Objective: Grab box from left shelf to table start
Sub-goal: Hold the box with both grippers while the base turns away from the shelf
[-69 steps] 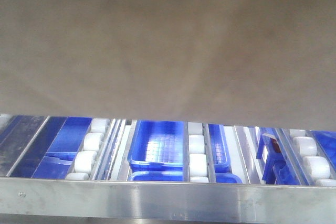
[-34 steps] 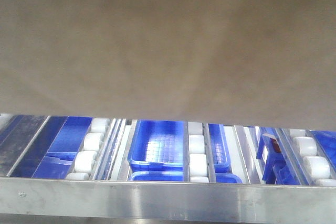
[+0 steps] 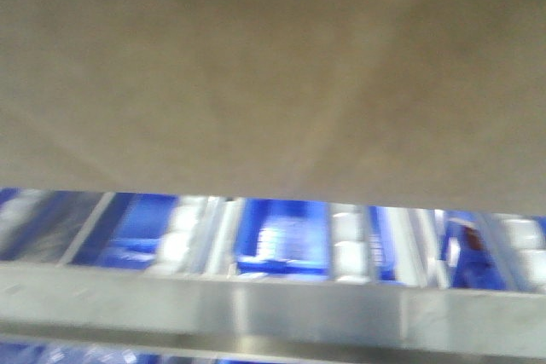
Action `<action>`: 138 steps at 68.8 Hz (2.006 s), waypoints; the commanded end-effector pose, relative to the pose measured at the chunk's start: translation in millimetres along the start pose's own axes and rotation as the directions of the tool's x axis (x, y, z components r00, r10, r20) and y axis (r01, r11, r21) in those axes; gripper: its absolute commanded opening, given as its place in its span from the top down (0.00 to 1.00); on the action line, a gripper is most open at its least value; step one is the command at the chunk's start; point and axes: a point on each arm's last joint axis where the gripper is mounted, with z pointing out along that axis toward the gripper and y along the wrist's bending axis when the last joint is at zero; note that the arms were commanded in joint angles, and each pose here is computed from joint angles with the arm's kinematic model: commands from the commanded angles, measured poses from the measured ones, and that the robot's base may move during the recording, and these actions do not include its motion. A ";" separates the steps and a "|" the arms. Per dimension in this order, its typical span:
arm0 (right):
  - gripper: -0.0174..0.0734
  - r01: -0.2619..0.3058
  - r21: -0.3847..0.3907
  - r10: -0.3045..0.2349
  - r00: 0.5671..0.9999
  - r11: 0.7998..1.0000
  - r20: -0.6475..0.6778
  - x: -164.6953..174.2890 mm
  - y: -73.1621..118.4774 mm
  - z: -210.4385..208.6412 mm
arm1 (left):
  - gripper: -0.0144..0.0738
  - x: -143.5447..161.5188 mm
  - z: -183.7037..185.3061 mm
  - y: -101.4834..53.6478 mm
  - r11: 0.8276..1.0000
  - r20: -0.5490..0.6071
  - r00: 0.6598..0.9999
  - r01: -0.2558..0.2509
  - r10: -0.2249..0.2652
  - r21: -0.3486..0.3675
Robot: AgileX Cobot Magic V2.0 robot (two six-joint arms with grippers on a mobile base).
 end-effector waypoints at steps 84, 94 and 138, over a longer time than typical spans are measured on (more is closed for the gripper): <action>0.75 0.072 0.085 -0.085 0.983 0.994 0.162 -20.9 -4.3 -3.1 | 0.94 -13.8 -9.5 -8.9 0.990 0.108 0.992 -0.077 0.064 0.115; 0.75 0.072 0.085 -0.085 0.983 0.994 0.162 -20.9 -4.3 -3.1 | 0.94 -13.8 -9.5 -8.9 0.990 0.108 0.992 -0.077 0.064 0.115; 0.75 0.072 0.085 -0.085 0.983 0.994 0.162 -20.9 -4.3 -3.1 | 0.94 -13.8 -9.5 -8.9 0.990 0.108 0.992 -0.077 0.064 0.115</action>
